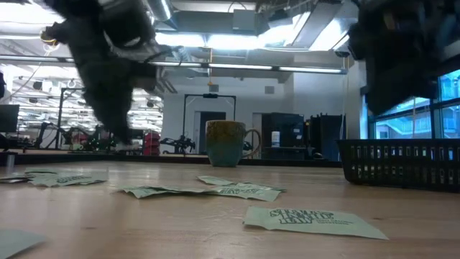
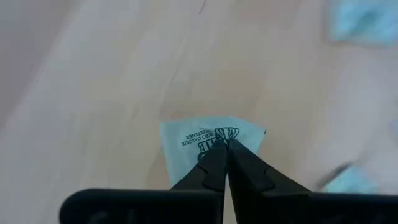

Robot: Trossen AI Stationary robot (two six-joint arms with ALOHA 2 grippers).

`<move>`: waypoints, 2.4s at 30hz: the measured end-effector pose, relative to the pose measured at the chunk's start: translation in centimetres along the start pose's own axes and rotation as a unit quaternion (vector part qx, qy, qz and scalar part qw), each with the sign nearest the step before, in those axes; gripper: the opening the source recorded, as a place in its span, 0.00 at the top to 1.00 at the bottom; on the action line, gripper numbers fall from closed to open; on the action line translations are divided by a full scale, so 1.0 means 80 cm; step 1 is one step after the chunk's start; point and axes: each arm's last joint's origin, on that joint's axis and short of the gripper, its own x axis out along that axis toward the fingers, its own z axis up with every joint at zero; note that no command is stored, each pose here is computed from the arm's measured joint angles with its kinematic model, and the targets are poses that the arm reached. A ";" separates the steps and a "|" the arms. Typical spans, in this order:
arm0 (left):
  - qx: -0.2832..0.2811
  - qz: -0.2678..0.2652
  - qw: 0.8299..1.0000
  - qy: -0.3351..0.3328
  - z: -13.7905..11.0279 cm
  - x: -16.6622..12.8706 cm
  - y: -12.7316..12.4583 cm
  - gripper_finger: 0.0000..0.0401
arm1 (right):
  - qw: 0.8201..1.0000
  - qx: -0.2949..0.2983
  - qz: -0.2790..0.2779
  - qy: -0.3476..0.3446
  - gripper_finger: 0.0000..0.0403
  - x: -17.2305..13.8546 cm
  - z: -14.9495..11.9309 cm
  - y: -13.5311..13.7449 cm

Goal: Pick and place Stevia / Truvia into bins
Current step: Put the stevia packet into the black bin

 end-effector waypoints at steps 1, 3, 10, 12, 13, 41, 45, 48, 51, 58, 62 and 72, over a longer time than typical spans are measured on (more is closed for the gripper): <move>0.008 -0.005 1.000 -0.010 0.005 -0.003 -0.003 0.99 | 1.000 -0.014 0.023 -0.009 0.74 0.000 0.002 0.006; 0.021 -0.022 0.999 -0.042 0.018 -0.009 -0.010 0.99 | 0.996 -0.039 0.074 -0.034 0.74 -0.002 0.008 0.019; 0.068 -0.097 0.968 -0.221 0.067 -0.033 -0.037 0.99 | 0.957 -0.049 0.224 -0.179 0.74 -0.019 0.037 0.058; 0.080 -0.116 0.953 -0.268 0.076 -0.041 -0.044 0.99 | 0.944 -0.032 0.249 -0.216 0.74 -0.025 0.047 0.063; 0.082 -0.124 0.947 -0.285 0.079 -0.043 -0.047 0.98 | 0.939 -0.022 0.258 -0.229 0.74 -0.027 0.052 0.065; 0.223 -0.057 0.884 -0.407 0.078 -0.064 -0.082 0.97 | 0.921 -0.038 0.266 -0.281 0.74 -0.027 0.089 0.056; 0.244 -0.054 0.878 -0.408 0.075 -0.065 -0.086 0.97 | 0.919 -0.039 0.287 -0.268 0.74 -0.028 0.090 0.057; 0.256 -0.052 0.875 -0.408 0.074 -0.066 -0.088 0.97 | 0.920 -0.031 0.295 -0.255 0.74 -0.026 0.091 0.057; 0.256 -0.051 0.874 -0.409 0.074 -0.066 -0.088 0.97 | 0.925 -0.029 0.297 -0.233 0.72 -0.016 0.090 0.058; 0.257 -0.051 0.874 -0.409 0.074 -0.066 -0.088 0.96 | 0.935 -0.032 0.262 -0.237 0.61 0.009 0.095 0.055; 0.258 -0.052 0.874 -0.409 0.073 -0.066 -0.089 0.96 | 0.935 -0.023 0.262 -0.239 0.58 0.012 0.100 0.052; 0.272 -0.040 0.870 -0.408 0.073 -0.066 -0.088 0.96 | 0.920 -0.010 0.282 -0.272 0.26 0.006 0.114 0.052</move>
